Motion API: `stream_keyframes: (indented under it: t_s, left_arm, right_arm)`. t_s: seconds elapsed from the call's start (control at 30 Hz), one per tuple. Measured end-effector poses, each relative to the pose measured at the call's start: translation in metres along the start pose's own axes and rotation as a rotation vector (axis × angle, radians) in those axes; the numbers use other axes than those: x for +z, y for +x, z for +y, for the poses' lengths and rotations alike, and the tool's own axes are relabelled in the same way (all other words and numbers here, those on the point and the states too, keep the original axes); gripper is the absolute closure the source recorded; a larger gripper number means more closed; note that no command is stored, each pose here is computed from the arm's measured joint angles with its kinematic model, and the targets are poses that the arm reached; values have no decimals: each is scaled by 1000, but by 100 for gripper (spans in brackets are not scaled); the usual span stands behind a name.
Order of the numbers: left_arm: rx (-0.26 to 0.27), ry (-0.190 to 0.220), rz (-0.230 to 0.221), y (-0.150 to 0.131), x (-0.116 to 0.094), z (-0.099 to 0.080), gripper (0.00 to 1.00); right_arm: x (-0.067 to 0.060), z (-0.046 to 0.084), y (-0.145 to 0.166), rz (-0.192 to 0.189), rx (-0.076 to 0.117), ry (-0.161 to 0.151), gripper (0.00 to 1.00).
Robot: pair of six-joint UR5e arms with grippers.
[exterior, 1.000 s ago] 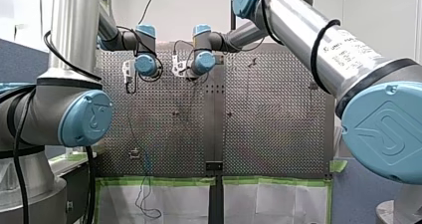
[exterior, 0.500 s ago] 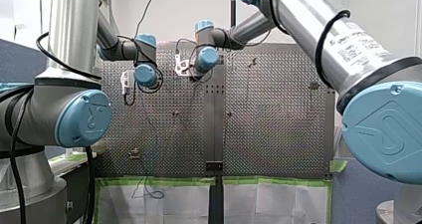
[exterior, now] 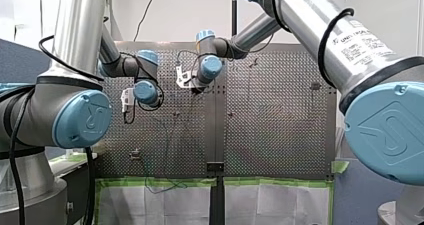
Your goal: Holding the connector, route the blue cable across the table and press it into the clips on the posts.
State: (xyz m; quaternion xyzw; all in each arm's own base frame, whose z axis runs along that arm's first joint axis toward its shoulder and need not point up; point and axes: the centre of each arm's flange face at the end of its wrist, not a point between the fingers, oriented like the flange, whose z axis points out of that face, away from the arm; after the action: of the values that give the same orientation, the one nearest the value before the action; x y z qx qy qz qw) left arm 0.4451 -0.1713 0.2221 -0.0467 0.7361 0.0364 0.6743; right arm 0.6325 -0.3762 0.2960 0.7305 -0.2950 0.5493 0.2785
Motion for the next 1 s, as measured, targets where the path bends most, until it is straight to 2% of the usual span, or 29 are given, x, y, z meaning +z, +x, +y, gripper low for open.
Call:
stream_keyframes:
  t_s: [0.23, 0.47, 0.53, 0.67, 0.77, 1.0]
  left_arm:
    - [-5, 23, -6, 9, 8, -2, 100]
    - [-7, 32, 0, 26, 21, -6, 100]
    - [-9, 31, 7, 33, 24, -5, 100]
    - [-8, 25, 29, 48, 28, -3, 100]
    - [-8, 23, 42, 55, 30, -2, 100]
    - [-20, 30, 49, 59, 32, -1, 100]
  right_arm:
    - [-1, -4, -25, -18, 1, 9, 100]
    - [0, -7, -56, -29, 24, 22, 100]
    - [2, -8, -69, -41, 25, 26, 100]
    - [4, -6, -106, -98, 22, 27, 100]
    - [4, -3, -123, -128, 27, 23, 100]
    - [6, 5, -128, -135, 37, 14, 100]
